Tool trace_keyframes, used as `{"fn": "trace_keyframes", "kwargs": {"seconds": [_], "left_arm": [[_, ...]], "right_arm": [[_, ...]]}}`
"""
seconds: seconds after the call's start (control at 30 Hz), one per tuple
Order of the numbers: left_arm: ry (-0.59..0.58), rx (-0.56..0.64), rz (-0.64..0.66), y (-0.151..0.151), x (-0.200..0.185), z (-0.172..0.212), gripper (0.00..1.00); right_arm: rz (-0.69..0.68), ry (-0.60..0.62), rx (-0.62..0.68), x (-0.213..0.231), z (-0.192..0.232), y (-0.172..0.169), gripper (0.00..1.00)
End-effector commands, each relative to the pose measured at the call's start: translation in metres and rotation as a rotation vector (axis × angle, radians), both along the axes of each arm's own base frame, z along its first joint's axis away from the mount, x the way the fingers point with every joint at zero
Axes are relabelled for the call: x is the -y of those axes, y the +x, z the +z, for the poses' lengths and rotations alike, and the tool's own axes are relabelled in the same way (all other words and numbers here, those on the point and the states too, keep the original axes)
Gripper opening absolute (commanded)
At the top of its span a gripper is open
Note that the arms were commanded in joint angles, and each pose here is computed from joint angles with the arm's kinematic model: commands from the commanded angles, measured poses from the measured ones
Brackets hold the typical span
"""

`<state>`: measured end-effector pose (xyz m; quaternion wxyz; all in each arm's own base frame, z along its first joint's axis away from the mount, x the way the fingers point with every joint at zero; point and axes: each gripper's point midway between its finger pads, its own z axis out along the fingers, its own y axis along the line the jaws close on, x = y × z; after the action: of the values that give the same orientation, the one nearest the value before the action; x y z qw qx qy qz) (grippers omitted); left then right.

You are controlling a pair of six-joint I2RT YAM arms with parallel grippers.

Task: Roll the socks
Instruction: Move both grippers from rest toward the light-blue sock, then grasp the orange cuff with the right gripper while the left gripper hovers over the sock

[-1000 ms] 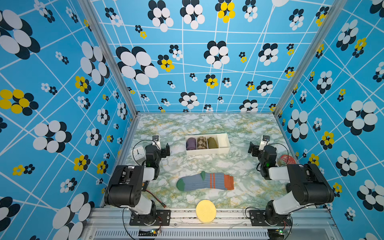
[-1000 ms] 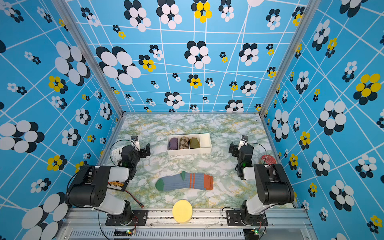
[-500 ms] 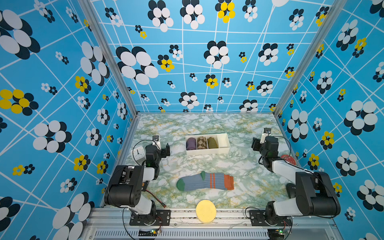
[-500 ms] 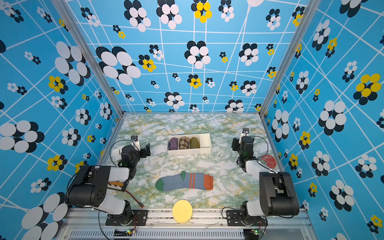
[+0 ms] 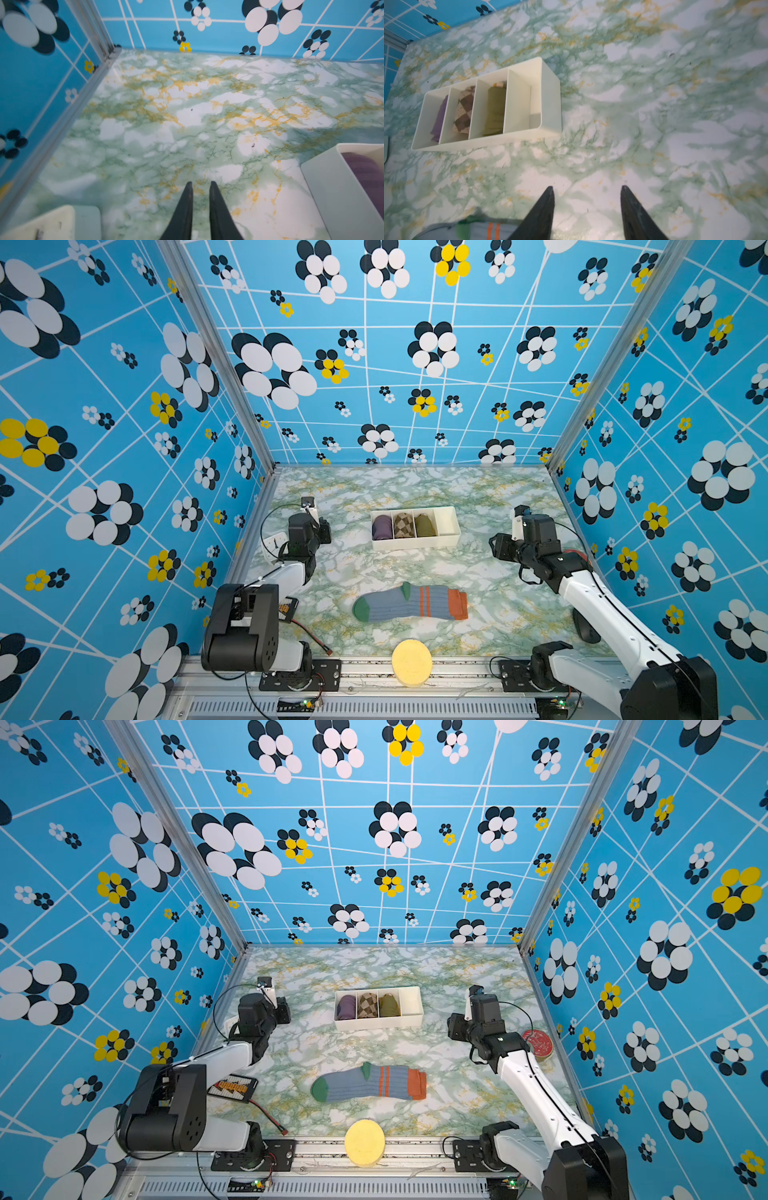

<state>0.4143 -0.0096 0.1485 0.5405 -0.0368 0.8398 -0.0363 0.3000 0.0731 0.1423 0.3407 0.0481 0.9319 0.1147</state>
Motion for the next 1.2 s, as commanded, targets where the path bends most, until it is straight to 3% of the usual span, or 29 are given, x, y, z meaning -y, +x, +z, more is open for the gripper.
{"fn": "trace_keyframes", "kwargs": {"seconds": [0.0, 0.2, 0.37, 0.53, 0.8, 1.17], "left_arm": [[-0.146, -0.153, -0.078, -0.027, 0.041, 0.008, 0.03], [-0.057, -0.138, -0.313, -0.075, 0.143, 0.047, 0.02], [0.019, -0.193, -0.419, -0.114, 0.185, 0.050, 0.03], [0.078, -0.270, -0.491, -0.147, 0.204, 0.030, 0.02], [0.089, -0.406, -0.506, -0.174, 0.213, -0.010, 0.01], [0.117, -0.432, -0.514, -0.170, 0.219, -0.017, 0.01]], "right_arm": [[-0.003, 0.017, -0.206, -0.009, -0.018, -0.043, 0.47], [0.017, 0.069, -0.369, -0.038, -0.038, -0.077, 0.38], [0.058, 0.099, -0.475, -0.058, -0.058, -0.107, 0.30], [0.064, 0.110, -0.496, -0.063, -0.071, -0.123, 0.28], [0.070, 0.130, -0.539, -0.075, -0.086, -0.139, 0.28], [0.043, 0.149, -0.538, -0.083, -0.102, -0.130, 0.24]]}}
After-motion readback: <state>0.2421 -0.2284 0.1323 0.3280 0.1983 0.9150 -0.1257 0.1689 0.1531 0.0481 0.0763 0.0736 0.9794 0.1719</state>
